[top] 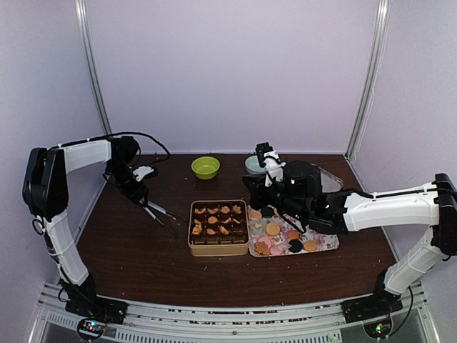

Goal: Pack the cookies
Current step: Adjust the clamp at the center of the board.

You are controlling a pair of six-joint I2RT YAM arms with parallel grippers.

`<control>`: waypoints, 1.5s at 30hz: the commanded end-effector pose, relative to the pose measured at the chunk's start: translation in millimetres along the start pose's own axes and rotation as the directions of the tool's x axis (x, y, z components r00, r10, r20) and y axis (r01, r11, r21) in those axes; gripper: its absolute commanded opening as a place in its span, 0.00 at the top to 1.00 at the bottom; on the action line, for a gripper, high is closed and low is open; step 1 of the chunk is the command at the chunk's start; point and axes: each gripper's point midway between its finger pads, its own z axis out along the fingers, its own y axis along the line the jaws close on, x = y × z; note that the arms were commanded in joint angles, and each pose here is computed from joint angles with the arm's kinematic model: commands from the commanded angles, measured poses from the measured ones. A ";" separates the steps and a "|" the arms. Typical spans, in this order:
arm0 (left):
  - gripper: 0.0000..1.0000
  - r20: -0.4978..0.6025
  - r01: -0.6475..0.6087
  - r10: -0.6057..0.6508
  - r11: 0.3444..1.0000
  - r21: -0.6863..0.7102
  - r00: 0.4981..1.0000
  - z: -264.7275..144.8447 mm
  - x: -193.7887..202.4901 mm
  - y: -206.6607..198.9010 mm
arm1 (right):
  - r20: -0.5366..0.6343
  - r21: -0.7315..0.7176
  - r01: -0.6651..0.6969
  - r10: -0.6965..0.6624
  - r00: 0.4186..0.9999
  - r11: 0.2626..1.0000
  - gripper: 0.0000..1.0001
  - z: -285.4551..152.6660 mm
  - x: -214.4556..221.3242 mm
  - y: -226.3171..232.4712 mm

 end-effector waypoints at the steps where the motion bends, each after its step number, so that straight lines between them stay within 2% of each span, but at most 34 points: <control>1: 0.45 -0.022 0.169 -0.167 0.978 0.119 0.986 19.6 -6.6 -19.4 | 0.032 -0.008 -0.009 0.009 0.999 1.000 0.97 -4.2 -17.3 2.4; 5: 0.44 -0.027 0.228 -0.227 0.958 0.175 0.974 29.3 -14.6 -25.1 | 0.029 0.002 -0.005 0.005 1.000 1.000 0.97 -7.4 -15.8 0.2; 10: 0.45 -0.061 0.261 -0.254 0.950 0.171 0.965 43.7 -10.7 -23.3 | 0.024 0.009 0.006 -0.006 1.000 1.000 0.97 -8.3 -16.0 0.5; 15: 0.46 -0.046 0.268 -0.264 0.952 0.147 0.963 45.8 -16.5 -13.6 | 0.022 0.009 0.012 -0.012 1.000 1.000 0.97 -7.3 -17.5 0.9; 22: 0.52 -0.041 0.315 -0.312 0.943 0.104 0.949 47.5 -9.1 18.5 | 0.022 -0.001 0.009 -0.009 1.000 1.000 0.98 -6.9 -16.0 2.9; 26: 0.59 -0.021 0.346 -0.346 0.935 0.082 0.938 44.0 -7.3 40.8 | 0.022 -0.001 0.000 0.000 1.000 1.000 0.98 -6.3 -14.0 2.5; 35: 0.72 0.006 0.295 -0.296 0.953 0.064 0.955 41.1 -15.7 52.0 | 0.027 -0.005 -0.010 0.010 1.000 1.000 0.98 -8.2 -13.7 2.8; 43: 0.83 0.053 0.181 -0.184 0.981 0.065 0.981 33.5 -37.8 47.3 | 0.027 -0.003 -0.020 0.020 0.999 1.000 0.98 -6.9 -12.6 2.6; 45: 0.85 0.034 0.157 -0.160 0.985 0.075 0.987 37.3 -40.3 41.5 | 0.029 -0.005 -0.021 0.021 0.999 1.000 0.98 -6.7 -13.8 3.3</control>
